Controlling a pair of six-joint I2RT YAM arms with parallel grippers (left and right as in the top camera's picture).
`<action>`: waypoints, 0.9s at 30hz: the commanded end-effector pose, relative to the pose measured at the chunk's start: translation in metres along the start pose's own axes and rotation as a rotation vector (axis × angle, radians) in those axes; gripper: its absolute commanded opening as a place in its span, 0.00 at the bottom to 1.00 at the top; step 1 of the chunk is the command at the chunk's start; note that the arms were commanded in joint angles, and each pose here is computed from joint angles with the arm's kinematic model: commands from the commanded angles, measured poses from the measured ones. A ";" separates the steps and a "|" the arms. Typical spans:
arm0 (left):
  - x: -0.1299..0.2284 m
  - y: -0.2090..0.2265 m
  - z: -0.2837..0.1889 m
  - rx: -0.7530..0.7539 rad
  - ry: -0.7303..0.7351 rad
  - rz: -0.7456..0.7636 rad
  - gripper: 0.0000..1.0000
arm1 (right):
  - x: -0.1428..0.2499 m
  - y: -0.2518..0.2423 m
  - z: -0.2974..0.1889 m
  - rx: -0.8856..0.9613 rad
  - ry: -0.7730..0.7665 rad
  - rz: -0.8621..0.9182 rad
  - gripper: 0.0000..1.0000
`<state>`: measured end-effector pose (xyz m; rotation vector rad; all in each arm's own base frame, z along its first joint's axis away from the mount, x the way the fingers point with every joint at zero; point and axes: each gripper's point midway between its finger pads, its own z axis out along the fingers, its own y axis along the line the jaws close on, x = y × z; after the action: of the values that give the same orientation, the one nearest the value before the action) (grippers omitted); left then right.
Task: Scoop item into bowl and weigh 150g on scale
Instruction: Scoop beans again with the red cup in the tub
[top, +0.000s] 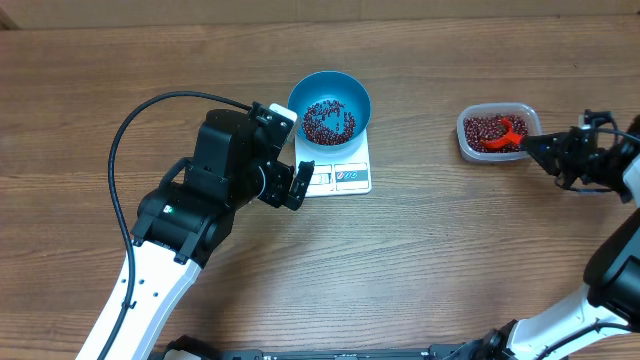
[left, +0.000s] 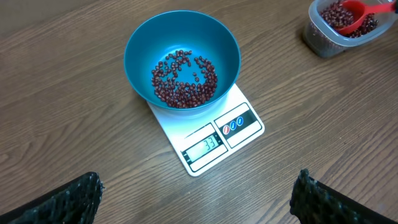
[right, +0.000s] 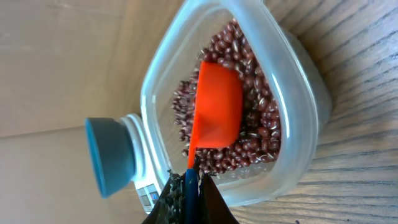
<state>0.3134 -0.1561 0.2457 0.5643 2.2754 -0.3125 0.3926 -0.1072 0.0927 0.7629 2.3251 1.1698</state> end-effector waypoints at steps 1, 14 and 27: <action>-0.002 -0.002 -0.005 0.014 -0.016 0.018 1.00 | 0.000 0.011 -0.004 -0.088 0.003 -0.012 0.04; -0.002 -0.002 -0.005 0.014 -0.016 0.018 1.00 | 0.008 0.026 -0.007 -0.183 0.029 -0.024 0.04; -0.002 -0.002 -0.005 0.014 -0.016 0.018 1.00 | 0.019 0.036 -0.009 -0.243 0.058 -0.039 0.04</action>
<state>0.3134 -0.1561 0.2457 0.5643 2.2754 -0.3125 0.3812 -0.0858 0.1169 0.6572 2.2306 1.3944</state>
